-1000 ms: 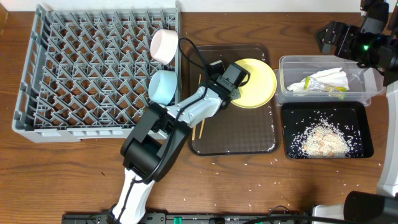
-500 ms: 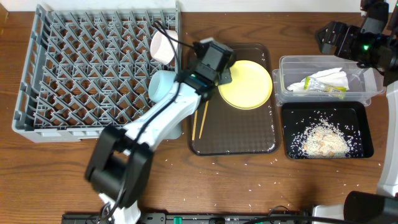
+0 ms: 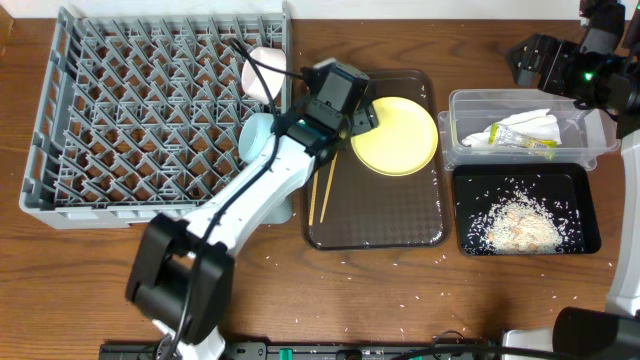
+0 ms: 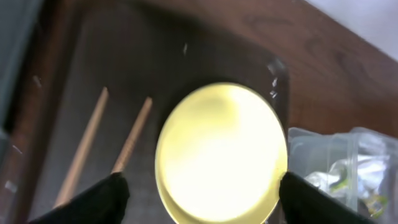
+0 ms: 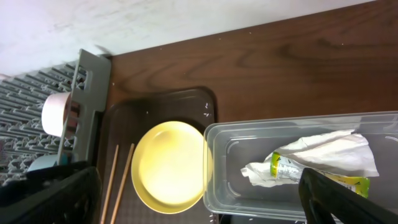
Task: Sort waste into correct bins and load items into the dishwasher
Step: 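Lift and tilt the yellow plate with the left gripper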
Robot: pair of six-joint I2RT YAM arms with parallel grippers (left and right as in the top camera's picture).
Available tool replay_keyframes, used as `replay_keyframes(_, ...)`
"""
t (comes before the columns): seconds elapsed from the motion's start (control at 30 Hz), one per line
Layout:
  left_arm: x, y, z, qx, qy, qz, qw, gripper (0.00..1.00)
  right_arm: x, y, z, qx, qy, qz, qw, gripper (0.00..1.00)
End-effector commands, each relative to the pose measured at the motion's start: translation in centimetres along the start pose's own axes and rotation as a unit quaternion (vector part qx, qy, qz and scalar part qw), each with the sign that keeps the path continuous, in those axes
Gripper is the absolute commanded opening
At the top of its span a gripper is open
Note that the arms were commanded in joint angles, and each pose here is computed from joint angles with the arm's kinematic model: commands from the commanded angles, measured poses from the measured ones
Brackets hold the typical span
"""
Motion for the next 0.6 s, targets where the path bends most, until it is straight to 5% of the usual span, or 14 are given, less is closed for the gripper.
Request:
replay_keyframes(0.0, 2.4, -3.6, 1.6, -0.022, 0.071, 0.071, 0.995, 0.83, 0.0, 0.3, -0.1, 0.0, -0.007, -0.003, 1.0, 0.99)
replay_keyframes(0.57, 5.6, -9.0, 4.0, -0.059, 0.114, 0.131, 0.983, 0.66, 0.0, 0.3, -0.1, 0.0, -0.007, -0.003, 1.0, 0.99)
Point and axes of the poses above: each gripper's point midway between its finger pads, its own y axis back along the fingers, its own z axis along the line the jaws close on, x = y × z, the point moved 9 cm from there along y, back along the fingers, and after that the axes turned 3 degrees about y, right-handed, at the moved point
